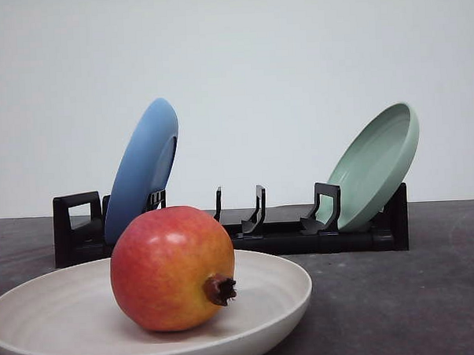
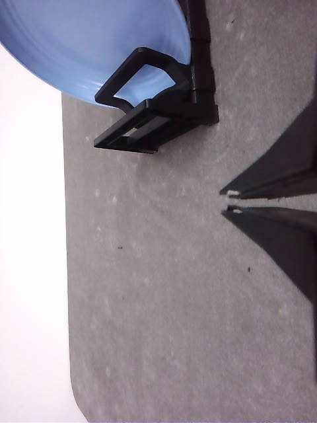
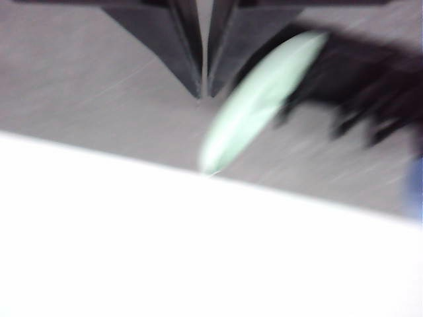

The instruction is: Place pomegranate in white plate

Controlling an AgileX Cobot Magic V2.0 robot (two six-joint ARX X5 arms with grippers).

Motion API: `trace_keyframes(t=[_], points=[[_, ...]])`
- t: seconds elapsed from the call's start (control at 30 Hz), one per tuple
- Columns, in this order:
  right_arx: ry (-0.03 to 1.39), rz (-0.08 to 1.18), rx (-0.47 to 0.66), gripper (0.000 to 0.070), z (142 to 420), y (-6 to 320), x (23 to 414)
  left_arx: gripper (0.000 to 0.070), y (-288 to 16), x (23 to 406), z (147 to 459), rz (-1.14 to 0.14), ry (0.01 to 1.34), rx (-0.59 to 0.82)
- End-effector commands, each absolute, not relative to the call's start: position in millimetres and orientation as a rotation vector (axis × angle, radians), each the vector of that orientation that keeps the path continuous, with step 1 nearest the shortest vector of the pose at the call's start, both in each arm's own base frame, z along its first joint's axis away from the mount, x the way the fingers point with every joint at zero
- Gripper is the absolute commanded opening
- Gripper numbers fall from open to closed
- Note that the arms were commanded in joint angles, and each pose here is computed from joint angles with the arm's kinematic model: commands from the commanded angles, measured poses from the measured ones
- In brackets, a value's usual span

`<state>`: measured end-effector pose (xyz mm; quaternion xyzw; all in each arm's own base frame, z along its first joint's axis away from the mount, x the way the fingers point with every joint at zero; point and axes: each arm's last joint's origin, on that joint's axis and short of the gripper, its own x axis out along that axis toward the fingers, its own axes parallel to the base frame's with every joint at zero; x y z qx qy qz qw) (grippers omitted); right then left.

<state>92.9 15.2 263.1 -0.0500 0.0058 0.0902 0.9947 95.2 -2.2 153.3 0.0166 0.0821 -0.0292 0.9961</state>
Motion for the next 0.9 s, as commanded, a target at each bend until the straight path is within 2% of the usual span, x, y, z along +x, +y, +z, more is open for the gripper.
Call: trace_keyframes(t=[0.0, 0.23, 0.37, 0.43, 0.67, 0.87], points=[[-0.043, 0.154, -0.137, 0.0006, 249, 12, 97, 0.0, -2, 96, 149, -0.055, 0.177, 0.03], [0.006, 0.076, -0.141, 0.0006, 188, 5, 102, 0.0, -2, 96, 149, -0.055, 0.177, 0.03], [0.057, 0.021, -0.074, 0.0006, 161, 2, 102, 0.0, -2, 96, 149, -0.055, 0.177, 0.03], [0.114, -0.002, -0.066, 0.0006, 156, 0, 100, 0.0, -2, 96, 149, -0.055, 0.177, 0.03], [0.176, -0.055, -0.072, 0.0006, 150, -6, 96, 0.0, -2, 96, 149, -0.055, 0.177, 0.03], [0.176, -0.052, -0.114, 0.0006, 150, -6, 96, 0.0, -2, 96, 149, -0.055, 0.177, 0.03]])
